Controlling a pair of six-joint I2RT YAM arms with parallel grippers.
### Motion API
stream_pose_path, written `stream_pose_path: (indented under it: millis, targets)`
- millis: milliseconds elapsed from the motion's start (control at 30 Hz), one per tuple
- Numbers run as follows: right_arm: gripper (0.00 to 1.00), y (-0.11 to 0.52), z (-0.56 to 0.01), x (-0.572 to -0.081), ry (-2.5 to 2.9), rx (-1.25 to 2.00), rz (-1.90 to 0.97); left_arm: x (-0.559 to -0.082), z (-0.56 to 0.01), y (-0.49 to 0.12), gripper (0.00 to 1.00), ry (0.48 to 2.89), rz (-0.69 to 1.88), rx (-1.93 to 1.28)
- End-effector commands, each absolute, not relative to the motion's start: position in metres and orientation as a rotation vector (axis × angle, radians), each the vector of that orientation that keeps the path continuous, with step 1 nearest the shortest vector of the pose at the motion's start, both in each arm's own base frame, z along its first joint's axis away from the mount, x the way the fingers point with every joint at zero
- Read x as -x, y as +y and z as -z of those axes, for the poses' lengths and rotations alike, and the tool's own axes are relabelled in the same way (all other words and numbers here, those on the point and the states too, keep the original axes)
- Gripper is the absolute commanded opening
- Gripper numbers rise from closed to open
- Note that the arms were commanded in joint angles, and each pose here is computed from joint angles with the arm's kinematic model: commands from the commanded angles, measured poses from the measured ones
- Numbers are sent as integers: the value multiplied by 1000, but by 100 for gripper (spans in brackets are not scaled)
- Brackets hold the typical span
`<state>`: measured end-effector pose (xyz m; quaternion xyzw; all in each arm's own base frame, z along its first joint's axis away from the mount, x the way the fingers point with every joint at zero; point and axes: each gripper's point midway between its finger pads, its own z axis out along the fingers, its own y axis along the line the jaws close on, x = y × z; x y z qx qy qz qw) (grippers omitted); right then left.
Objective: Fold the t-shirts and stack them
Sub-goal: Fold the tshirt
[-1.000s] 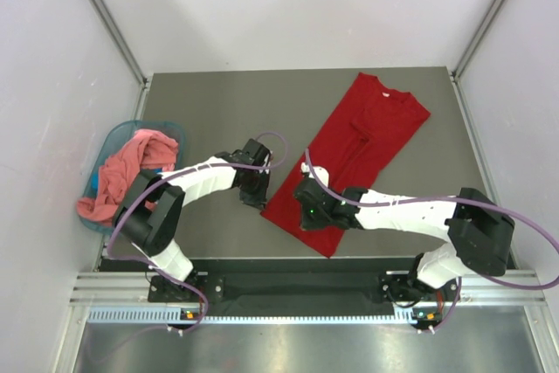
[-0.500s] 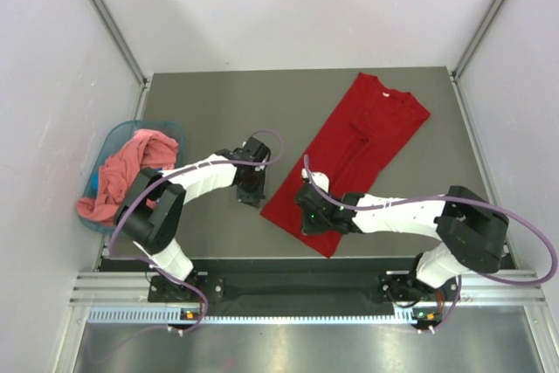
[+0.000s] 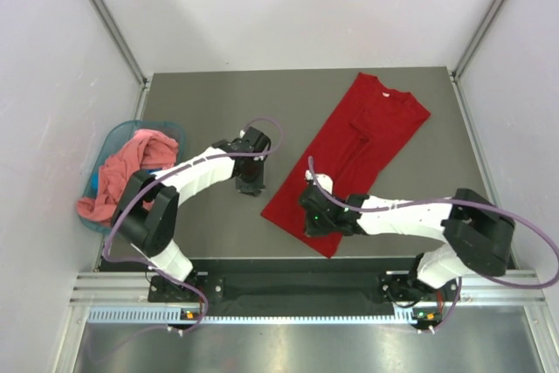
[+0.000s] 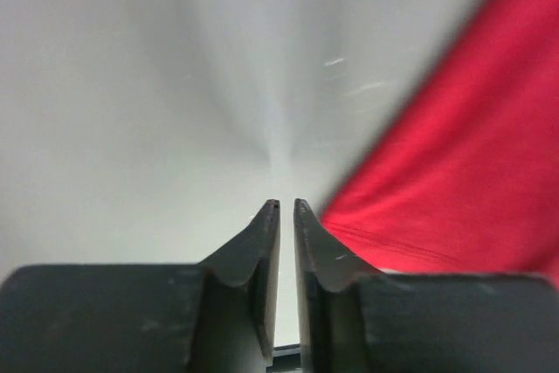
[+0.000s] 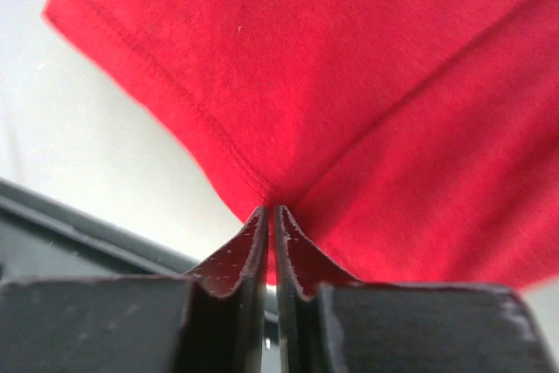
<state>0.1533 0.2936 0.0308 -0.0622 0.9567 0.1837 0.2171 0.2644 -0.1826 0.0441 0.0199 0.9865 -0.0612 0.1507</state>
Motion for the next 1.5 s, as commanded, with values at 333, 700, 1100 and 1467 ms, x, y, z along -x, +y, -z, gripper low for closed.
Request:
stream_pose_path:
  millis: [333,700,1100,1467]
  targets:
    - [41,160,-100,-303,2407,-228,-339,-258,-21,-218,27,2935,465,-251]
    - [50,-19,-107,-438,2179,-746,-394,-252,-6,-188,0,2967,241,-212]
    - [53,-99,-65,-506,2122,-945,-418,-258,-21,-188,0,2957,217,-100]
    - [46,-119,-41,-540,2054,-988,-469,-279,-65,-212,23,2837,399,-153]
